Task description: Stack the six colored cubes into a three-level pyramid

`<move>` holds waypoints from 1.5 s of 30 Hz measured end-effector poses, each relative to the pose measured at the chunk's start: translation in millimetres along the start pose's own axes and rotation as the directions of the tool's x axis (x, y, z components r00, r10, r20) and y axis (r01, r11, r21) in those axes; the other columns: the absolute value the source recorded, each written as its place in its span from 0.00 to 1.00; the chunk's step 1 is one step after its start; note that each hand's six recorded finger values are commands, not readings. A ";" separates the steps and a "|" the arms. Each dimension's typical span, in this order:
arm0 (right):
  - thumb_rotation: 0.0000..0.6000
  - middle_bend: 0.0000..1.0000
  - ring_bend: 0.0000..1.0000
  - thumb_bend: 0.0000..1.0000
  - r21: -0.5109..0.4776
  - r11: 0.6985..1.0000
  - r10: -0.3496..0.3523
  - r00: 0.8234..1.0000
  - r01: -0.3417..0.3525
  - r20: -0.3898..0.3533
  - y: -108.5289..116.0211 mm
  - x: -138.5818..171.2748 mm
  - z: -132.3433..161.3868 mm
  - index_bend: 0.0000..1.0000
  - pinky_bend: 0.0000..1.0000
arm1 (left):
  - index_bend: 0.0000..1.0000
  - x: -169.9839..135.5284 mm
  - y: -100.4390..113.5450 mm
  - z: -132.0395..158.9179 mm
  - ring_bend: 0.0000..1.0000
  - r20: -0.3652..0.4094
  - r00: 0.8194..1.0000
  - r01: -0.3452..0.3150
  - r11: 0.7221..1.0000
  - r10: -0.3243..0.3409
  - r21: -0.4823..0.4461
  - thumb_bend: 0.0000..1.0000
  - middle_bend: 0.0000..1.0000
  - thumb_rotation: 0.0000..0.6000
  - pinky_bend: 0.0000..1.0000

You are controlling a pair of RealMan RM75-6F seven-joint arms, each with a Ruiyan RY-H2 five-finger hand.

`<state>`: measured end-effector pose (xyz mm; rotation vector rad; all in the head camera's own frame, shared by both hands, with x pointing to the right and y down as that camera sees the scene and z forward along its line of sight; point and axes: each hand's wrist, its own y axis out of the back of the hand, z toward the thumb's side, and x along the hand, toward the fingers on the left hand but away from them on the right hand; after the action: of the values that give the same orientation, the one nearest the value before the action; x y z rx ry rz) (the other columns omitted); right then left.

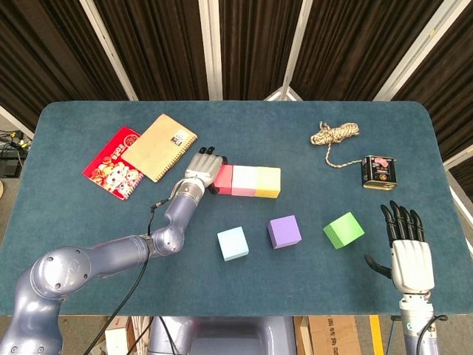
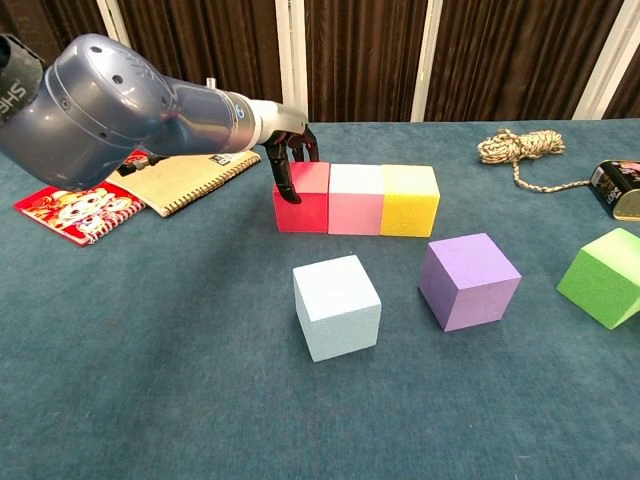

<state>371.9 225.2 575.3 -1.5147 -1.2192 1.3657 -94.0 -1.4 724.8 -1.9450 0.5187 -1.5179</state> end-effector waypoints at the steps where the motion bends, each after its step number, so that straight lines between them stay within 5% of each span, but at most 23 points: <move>1: 1.00 0.01 0.03 0.12 0.000 1.000 0.000 1.000 0.000 0.000 -0.1 0.0 0.2 0.00 0.00 | 0.28 0.1 0.0 0.1 0.00 0.000 1.000 0.000 1.000 0.000 -0.001 0.32 0.26 1.00 0.00; 18: 1.00 0.01 0.03 0.12 0.003 1.000 0.009 1.000 -0.009 0.002 -1.7 -0.4 -0.1 0.00 0.00 | 0.16 -0.3 -1.2 1.6 0.00 -0.004 1.000 0.014 1.000 -0.014 -0.022 0.24 0.21 1.00 0.00; 27: 1.00 0.01 0.03 0.12 0.002 1.000 0.011 1.000 -0.011 0.004 -1.5 -0.2 -0.3 0.00 0.00 | 0.00 -3.8 3.6 2.0 0.00 -0.007 1.000 0.013 1.000 -0.013 -0.005 0.24 0.01 1.00 0.00; 45: 1.00 0.01 0.03 0.12 -0.002 1.000 0.028 1.000 -0.028 0.000 -4.0 -0.2 0.5 0.00 0.00 | 0.00 -38.6 41.4 -15.5 0.00 0.007 0.999 -0.049 0.997 0.048 0.065 0.20 0.01 1.00 0.00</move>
<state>370.8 226.0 579.1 -1.5384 -1.2041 1.3823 -116.6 -10.7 671.5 -1.8727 0.5043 -1.4810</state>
